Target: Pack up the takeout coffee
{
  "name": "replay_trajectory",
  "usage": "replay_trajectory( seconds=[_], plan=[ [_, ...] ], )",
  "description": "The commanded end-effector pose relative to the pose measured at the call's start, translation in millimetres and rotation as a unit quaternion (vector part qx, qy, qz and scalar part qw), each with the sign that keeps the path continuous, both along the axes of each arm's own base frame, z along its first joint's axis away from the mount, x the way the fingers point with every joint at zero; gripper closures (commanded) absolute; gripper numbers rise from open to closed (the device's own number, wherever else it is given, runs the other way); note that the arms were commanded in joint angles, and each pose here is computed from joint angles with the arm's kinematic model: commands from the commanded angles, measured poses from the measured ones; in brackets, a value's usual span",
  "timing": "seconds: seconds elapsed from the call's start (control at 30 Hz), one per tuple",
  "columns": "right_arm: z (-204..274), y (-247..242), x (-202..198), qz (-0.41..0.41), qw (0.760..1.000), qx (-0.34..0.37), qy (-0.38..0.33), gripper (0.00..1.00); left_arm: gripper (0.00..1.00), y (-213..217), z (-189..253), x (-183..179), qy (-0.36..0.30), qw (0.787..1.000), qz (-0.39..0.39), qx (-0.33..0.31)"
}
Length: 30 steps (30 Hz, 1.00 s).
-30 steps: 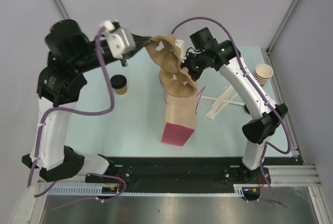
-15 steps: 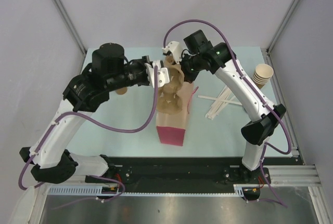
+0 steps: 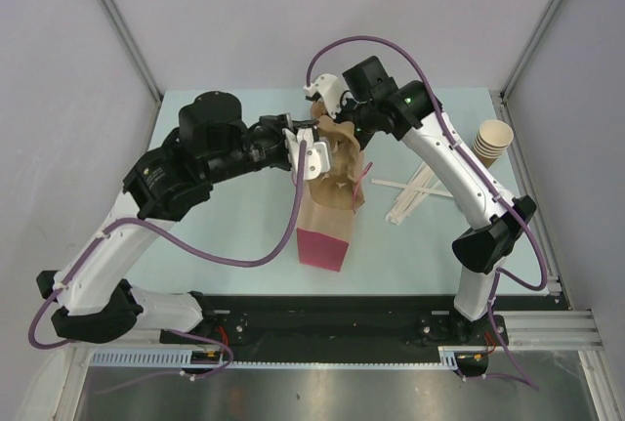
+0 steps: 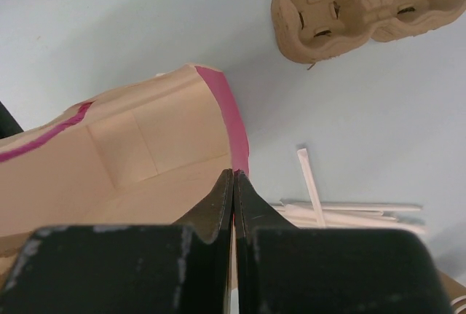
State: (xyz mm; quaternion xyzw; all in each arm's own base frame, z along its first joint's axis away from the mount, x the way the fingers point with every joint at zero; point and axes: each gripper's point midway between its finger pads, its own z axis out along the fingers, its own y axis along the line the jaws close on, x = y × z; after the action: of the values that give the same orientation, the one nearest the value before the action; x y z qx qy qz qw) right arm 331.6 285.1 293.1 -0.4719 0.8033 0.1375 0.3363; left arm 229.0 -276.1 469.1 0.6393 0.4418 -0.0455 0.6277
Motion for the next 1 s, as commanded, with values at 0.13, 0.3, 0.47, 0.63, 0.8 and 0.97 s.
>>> replay_trajectory(
  seconds=[0.13,0.3,0.47,0.63,0.8,0.97],
  plan=[
    [34.0,4.5,-0.6,-0.001,0.998,0.039,-0.039,1.00,1.00,5.0,-26.1,11.3,-0.028,0.998,0.024,0.049],
    [35.5,4.5,-3.3,0.008,0.998,0.040,-0.041,1.00,1.00,9.3,-44.1,16.6,-0.044,0.996,0.033,0.075],
    [38.3,6.7,-4.2,0.012,0.998,0.045,-0.042,1.00,1.00,5.3,-54.4,9.4,-0.029,0.996,0.010,0.082],
    [40.7,9.3,-5.9,0.017,0.998,0.052,-0.040,1.00,1.00,-2.5,-96.7,9.2,0.008,0.994,-0.002,0.110],
    [41.3,10.9,-8.9,0.023,0.998,0.055,-0.038,1.00,1.00,-9.7,-126.7,10.6,0.026,0.992,-0.009,0.120],
    [40.4,13.8,-13.3,0.031,0.997,0.057,-0.033,1.00,1.00,-16.5,-142.6,10.3,0.054,0.989,-0.017,0.134]
  ],
)
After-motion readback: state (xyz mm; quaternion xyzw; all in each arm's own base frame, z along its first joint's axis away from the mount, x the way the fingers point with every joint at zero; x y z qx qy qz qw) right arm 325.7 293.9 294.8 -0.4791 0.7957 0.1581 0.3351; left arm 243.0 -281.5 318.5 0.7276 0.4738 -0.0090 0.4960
